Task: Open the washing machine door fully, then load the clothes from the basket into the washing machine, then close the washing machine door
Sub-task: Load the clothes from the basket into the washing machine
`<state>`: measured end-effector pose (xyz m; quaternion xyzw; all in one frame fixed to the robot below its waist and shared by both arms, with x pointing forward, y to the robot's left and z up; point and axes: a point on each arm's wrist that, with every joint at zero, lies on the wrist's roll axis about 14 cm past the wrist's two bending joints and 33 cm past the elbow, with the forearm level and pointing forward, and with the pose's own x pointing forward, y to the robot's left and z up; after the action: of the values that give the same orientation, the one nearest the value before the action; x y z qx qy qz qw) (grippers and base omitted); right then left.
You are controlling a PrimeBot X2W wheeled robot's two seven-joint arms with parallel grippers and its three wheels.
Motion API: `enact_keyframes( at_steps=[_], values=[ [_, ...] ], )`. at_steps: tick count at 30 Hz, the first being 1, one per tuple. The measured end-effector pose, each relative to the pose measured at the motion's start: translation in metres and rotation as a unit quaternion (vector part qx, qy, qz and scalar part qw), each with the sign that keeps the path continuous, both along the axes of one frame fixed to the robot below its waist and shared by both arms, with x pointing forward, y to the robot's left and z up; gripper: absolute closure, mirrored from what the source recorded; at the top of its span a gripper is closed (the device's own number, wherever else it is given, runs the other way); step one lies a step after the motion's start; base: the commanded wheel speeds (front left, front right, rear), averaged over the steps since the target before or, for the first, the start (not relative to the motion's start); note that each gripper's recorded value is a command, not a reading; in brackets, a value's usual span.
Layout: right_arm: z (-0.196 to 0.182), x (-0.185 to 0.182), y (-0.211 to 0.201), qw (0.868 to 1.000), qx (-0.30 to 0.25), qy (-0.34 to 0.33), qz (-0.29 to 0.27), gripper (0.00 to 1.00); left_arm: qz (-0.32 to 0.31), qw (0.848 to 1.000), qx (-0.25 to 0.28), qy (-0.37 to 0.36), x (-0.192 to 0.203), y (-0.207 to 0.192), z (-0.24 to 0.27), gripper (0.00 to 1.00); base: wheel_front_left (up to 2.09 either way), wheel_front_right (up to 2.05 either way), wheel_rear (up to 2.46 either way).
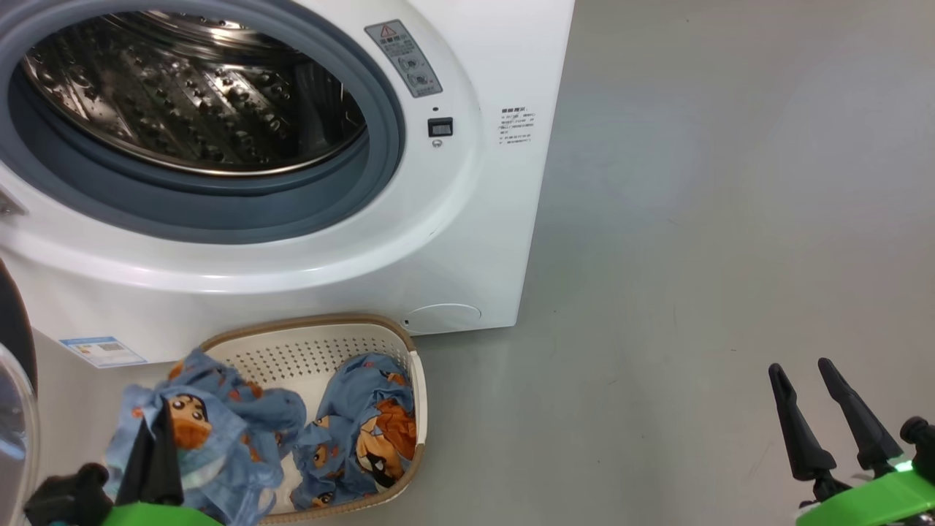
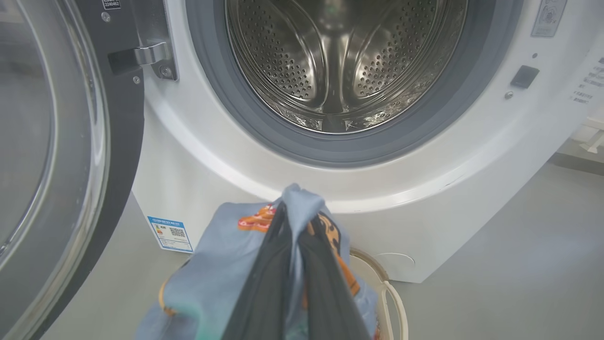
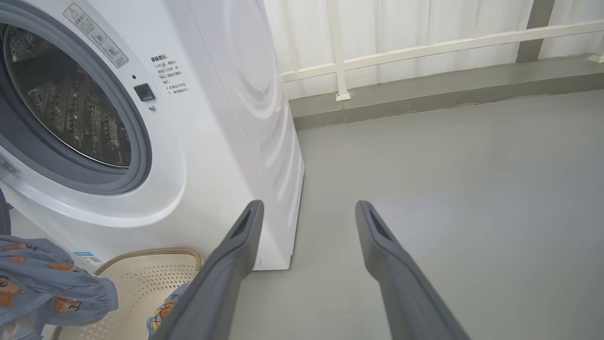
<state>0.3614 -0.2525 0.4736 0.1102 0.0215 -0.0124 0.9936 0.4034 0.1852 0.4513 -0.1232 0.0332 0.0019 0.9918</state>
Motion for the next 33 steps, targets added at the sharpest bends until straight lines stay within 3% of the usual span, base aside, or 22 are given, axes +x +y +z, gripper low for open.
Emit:
enact_keyframes(
  at_steps=[11,19,27,33],
  values=[
    [-0.009,-0.008,-0.004,1.000,0.000,0.015,-0.008,0.00,-0.004,1.000,-0.018,-0.014,0.003,-0.010,0.009,1.00,0.00,0.00,0.00],
    [-0.018,0.001,-0.002,1.000,0.005,0.027,-0.008,0.00,-0.017,0.991,-0.024,-0.127,0.071,-0.022,0.079,1.00,0.00,0.00,0.00],
    [-0.021,0.021,0.000,1.000,0.008,0.024,-0.009,0.00,-0.017,0.970,-0.006,-0.241,0.133,-0.028,0.158,1.00,0.00,0.00,0.00],
    [-0.025,0.027,0.001,0.999,0.010,0.028,-0.011,0.00,-0.036,0.983,0.006,-0.181,0.170,-0.043,0.119,1.00,0.00,0.00,0.00]
  ],
)
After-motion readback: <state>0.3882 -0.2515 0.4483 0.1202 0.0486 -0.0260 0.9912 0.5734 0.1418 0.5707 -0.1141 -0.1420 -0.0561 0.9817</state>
